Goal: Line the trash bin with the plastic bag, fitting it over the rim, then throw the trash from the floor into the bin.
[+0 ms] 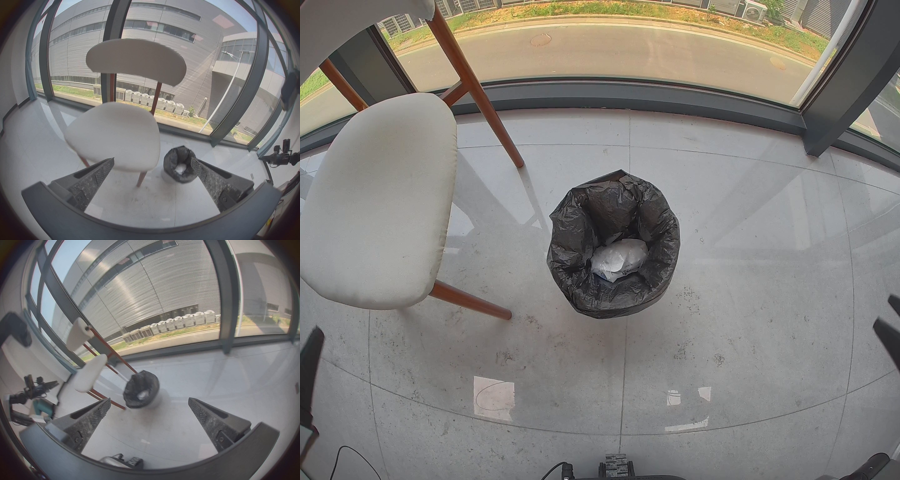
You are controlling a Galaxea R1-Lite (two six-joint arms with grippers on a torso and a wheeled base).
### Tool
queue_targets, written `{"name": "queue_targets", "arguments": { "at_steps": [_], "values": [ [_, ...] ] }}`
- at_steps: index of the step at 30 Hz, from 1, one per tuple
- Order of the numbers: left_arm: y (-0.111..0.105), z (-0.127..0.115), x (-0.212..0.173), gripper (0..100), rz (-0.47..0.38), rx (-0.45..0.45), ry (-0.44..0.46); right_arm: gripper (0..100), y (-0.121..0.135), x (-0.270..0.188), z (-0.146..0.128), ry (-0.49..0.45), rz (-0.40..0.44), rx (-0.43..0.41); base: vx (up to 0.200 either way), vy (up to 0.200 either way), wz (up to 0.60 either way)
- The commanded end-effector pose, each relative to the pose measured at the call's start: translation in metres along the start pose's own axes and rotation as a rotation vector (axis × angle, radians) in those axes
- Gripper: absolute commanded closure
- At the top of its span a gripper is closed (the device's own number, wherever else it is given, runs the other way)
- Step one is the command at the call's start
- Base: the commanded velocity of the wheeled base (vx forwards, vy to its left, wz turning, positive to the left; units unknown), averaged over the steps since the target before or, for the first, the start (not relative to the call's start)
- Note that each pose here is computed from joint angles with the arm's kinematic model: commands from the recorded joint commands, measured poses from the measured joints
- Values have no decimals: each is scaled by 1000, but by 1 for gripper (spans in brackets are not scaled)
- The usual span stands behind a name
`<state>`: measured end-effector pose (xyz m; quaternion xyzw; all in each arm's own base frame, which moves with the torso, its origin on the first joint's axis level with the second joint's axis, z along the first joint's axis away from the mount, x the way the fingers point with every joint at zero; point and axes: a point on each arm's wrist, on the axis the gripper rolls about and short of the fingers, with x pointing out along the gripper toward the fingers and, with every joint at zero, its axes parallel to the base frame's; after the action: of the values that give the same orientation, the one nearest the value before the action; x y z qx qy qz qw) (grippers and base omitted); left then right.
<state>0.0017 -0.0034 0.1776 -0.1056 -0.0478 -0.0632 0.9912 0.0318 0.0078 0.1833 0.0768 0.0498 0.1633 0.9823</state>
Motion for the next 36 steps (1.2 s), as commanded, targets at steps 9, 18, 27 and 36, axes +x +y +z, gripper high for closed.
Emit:
{"name": "queue_targets", "arguments": {
  "at_steps": [9,18,27,36],
  "values": [
    [21,-89,-26,0,275,193,126,0,-9,-46,-108,-119,-392,-99,0,0,0],
    [17,-91,-28,0,55,416,141,0,-9,-45,-111,-85,-369,-141,0,0,0],
    [19,-91,-35,0,117,278,48,0,-9,-45,-111,-85,-368,-141,0,0,0],
    [22,-91,-36,0,256,159,19,0,-9,-45,-111,-85,-365,-139,0,0,0]
  ]
}}
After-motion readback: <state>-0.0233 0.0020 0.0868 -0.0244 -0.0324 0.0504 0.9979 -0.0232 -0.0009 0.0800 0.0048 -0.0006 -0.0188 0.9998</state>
